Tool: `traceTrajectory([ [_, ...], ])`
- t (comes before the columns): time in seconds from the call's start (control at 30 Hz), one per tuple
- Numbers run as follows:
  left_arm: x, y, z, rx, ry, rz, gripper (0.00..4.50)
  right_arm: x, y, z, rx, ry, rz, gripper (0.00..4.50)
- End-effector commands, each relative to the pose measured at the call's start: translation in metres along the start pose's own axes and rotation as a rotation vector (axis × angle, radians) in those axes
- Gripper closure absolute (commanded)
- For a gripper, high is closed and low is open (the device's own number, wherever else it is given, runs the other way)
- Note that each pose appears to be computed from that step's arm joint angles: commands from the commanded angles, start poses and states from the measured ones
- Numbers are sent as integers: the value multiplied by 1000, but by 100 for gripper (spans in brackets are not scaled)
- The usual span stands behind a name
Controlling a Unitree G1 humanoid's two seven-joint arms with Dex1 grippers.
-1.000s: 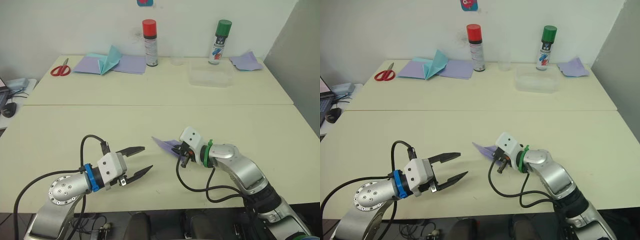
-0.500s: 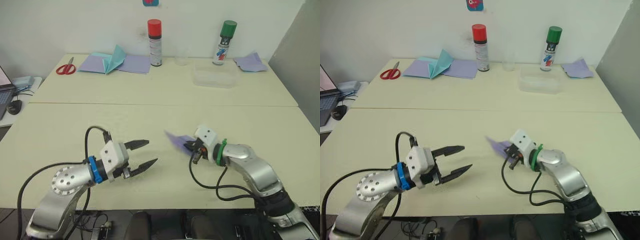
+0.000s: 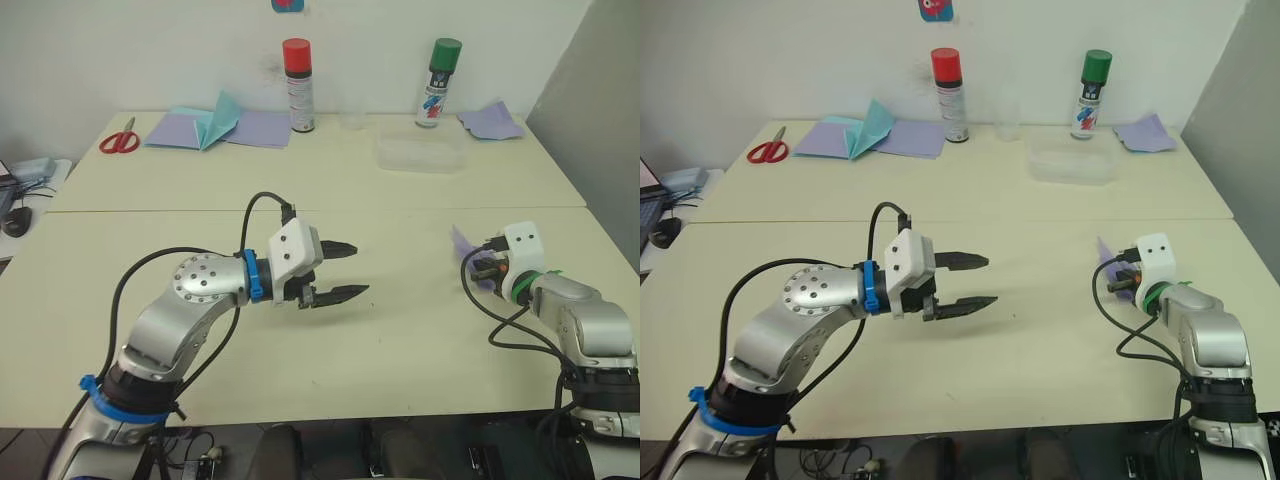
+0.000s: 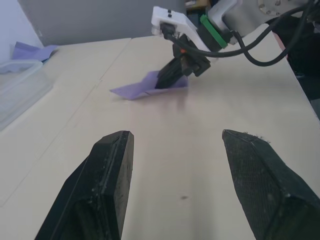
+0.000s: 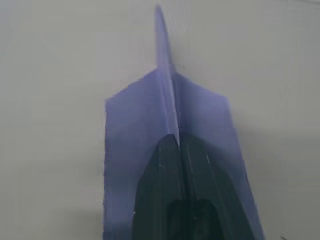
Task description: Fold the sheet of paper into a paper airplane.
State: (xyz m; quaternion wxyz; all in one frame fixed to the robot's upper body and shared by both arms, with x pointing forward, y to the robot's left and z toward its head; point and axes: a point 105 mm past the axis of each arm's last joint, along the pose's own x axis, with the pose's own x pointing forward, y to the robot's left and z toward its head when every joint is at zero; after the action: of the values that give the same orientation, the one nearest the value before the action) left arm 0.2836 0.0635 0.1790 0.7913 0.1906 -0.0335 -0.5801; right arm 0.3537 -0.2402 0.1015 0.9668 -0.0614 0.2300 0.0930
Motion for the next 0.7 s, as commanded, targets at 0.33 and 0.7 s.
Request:
traceTrajectory([
  [0.33, -6, 0, -10, 8, -6, 29, 134, 4, -8, 0, 15, -22, -29, 390],
  [0.7, -12, 1, -12, 15, 7, 40, 134, -10, 2, 21, -126, -124, 2, 3],
])
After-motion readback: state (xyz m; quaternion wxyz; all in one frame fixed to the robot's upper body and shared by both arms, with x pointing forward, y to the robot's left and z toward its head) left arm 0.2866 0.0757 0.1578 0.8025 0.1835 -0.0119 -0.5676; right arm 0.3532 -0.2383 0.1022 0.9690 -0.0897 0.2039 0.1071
